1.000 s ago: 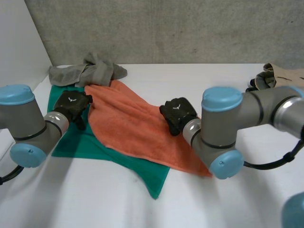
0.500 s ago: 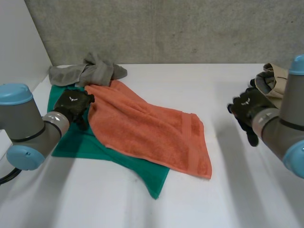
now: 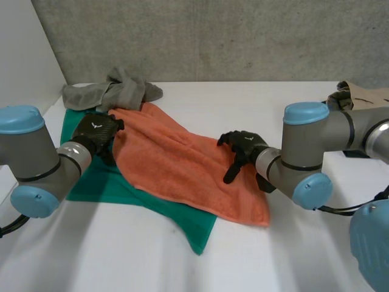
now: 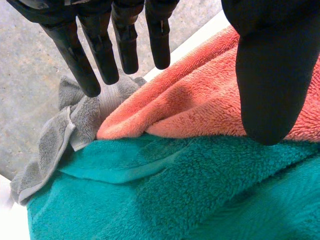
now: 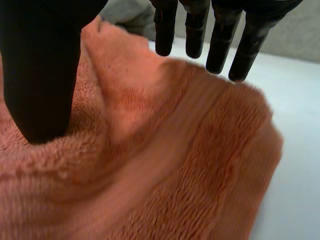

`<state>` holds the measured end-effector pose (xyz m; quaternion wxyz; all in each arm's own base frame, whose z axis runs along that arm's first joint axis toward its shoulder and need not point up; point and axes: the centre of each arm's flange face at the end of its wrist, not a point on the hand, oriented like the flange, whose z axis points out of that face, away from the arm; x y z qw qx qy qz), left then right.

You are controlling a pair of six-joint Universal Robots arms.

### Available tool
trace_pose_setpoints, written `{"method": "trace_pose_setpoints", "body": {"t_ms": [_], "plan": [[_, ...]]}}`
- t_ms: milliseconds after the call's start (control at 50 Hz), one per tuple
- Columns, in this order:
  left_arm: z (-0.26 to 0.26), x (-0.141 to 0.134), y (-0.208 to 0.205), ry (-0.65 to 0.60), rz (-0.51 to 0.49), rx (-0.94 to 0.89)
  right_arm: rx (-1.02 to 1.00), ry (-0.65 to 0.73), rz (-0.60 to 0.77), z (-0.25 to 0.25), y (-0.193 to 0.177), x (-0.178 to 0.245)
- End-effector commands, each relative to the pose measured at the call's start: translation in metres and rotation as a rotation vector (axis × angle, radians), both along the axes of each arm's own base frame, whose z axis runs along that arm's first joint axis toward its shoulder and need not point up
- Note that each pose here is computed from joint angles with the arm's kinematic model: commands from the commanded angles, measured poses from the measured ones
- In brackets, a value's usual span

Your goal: Fold the laundry.

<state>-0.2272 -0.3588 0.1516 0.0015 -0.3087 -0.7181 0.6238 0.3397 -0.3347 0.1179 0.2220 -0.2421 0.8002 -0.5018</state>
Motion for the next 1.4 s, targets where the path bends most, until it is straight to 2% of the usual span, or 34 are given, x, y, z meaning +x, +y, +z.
{"method": "trace_pose_setpoints", "body": {"t_ms": [20,100,180,260,360,400,440,460,540,660,780,1000,1180,1240,1320,1340,1400], "plan": [[0.002,0.0,0.003,0.001,-0.001,0.001,0.05,-0.026,0.024,-0.002,0.004,0.002],[0.006,-0.001,0.003,0.005,-0.003,-0.009,0.063,-0.056,0.047,0.012,0.008,0.003],[0.01,0.0,0.004,0.008,-0.001,-0.018,0.005,-0.076,0.071,0.048,0.016,0.0],[0.015,0.001,0.009,0.008,-0.001,-0.024,-0.082,-0.018,0.101,0.081,0.029,-0.012],[0.018,0.004,0.012,0.006,0.003,-0.023,-0.234,0.22,0.178,0.099,0.05,-0.032],[0.019,0.005,0.014,0.003,0.006,-0.023,-0.279,0.377,0.181,0.1,0.054,-0.055],[0.018,0.006,0.015,0.002,0.007,-0.02,-0.303,0.481,0.153,0.103,0.054,-0.073],[0.017,0.006,0.016,0.0,0.005,-0.014,-0.319,0.589,0.119,0.103,0.053,-0.09],[0.014,0.005,0.018,-0.002,-0.001,-0.007,-0.338,0.719,0.036,0.107,0.056,-0.114],[0.011,0.001,0.017,-0.003,-0.015,-0.003,-0.381,0.714,-0.047,0.118,0.055,-0.131],[-0.006,-0.013,0.016,-0.001,-0.095,0.022,-0.393,0.694,-0.048,0.109,0.054,-0.134],[-0.024,-0.019,-0.004,-0.013,-0.098,0.025,-0.391,0.654,-0.044,0.102,0.054,-0.132],[-0.033,-0.02,-0.011,-0.089,-0.1,0.001,-0.378,0.637,-0.067,0.098,0.048,-0.135],[-0.025,-0.015,-0.019,-0.113,-0.04,-0.032,-0.379,0.637,-0.065,0.097,0.048,-0.135],[0.011,0.002,-0.044,-0.117,0.136,-0.148,-0.381,0.637,-0.068,0.097,0.048,-0.135],[0.036,0.013,-0.054,-0.109,0.215,-0.215,-0.383,0.636,-0.068,0.098,0.048,-0.135],[0.085,0.045,-0.073,-0.077,0.362,-0.351,-0.384,0.636,-0.069,0.098,0.048,-0.135]]}}
